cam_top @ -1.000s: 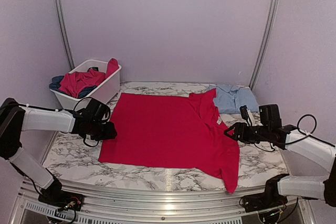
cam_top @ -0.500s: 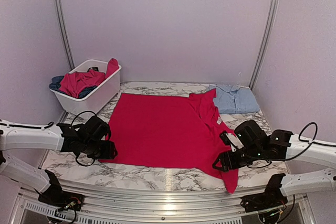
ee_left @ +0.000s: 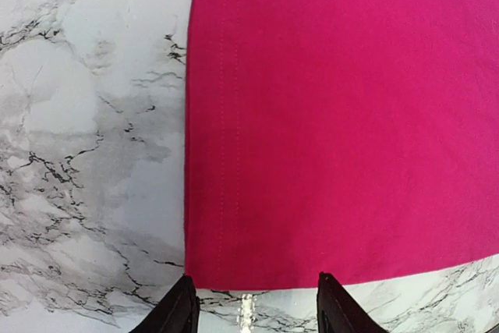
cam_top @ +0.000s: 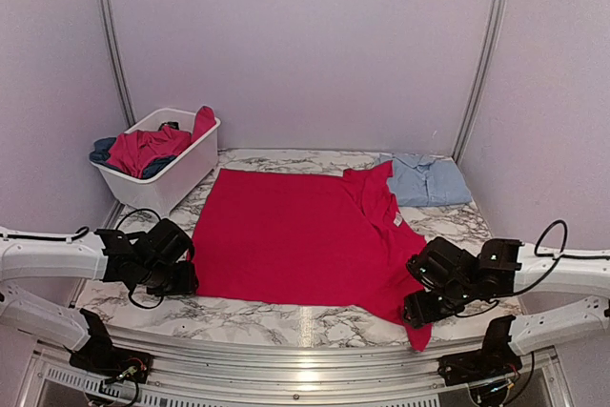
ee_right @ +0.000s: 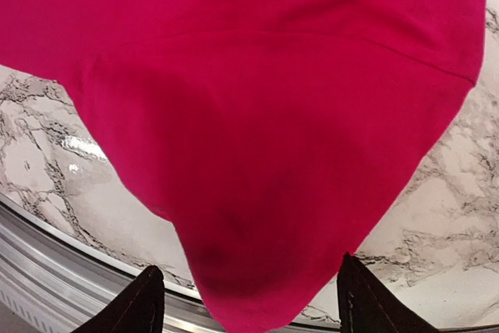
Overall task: Fold and stack the mixed laundry pile
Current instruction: Pick up the crumpled T-shirt from the center of the board.
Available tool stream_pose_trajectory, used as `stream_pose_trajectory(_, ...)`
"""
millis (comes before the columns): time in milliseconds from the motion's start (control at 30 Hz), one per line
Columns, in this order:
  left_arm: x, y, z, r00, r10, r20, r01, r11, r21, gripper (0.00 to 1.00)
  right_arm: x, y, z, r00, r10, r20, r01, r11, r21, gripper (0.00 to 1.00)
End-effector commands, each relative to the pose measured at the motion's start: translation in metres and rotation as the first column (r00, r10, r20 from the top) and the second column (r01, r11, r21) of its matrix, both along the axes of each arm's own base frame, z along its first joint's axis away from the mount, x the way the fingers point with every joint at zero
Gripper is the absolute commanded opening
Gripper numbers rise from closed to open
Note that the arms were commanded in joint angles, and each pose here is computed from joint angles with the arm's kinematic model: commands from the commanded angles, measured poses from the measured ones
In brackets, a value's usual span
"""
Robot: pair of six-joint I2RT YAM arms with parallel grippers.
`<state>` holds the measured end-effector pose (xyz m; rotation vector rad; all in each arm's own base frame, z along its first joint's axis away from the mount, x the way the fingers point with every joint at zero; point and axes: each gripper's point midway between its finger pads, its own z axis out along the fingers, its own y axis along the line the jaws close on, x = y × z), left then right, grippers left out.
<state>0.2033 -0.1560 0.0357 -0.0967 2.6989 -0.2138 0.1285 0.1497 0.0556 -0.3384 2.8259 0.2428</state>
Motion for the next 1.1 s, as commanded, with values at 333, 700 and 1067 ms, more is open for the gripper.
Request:
stream_pose_trajectory(333, -0.017, 0.025, -0.038, 0.992, 0.111, -0.058, -0.11, 0.994, 0.026, 0.49, -0.002, -0.004, -0.039, 0.997, -0.071, 0.017, 0.072, 0.995, -0.065, 0.56)
stream_pose_trajectory(700, 0.028, 0.002, -0.002, 0.993, 0.068, 0.096, -0.061, 0.995, -0.076, 0.0, 0.04, 0.013, 0.025, 0.957, -0.196, 0.213, 0.152, 0.967, 0.203, 0.0)
stream_pose_trajectory(1067, 0.027, 0.015, 0.019, 0.987, 0.094, 0.134, -0.088, 0.995, -0.048, 0.0, 0.054, 0.011, 0.054, 0.937, -0.2, 0.288, 0.145, 0.969, 0.199, 0.0)
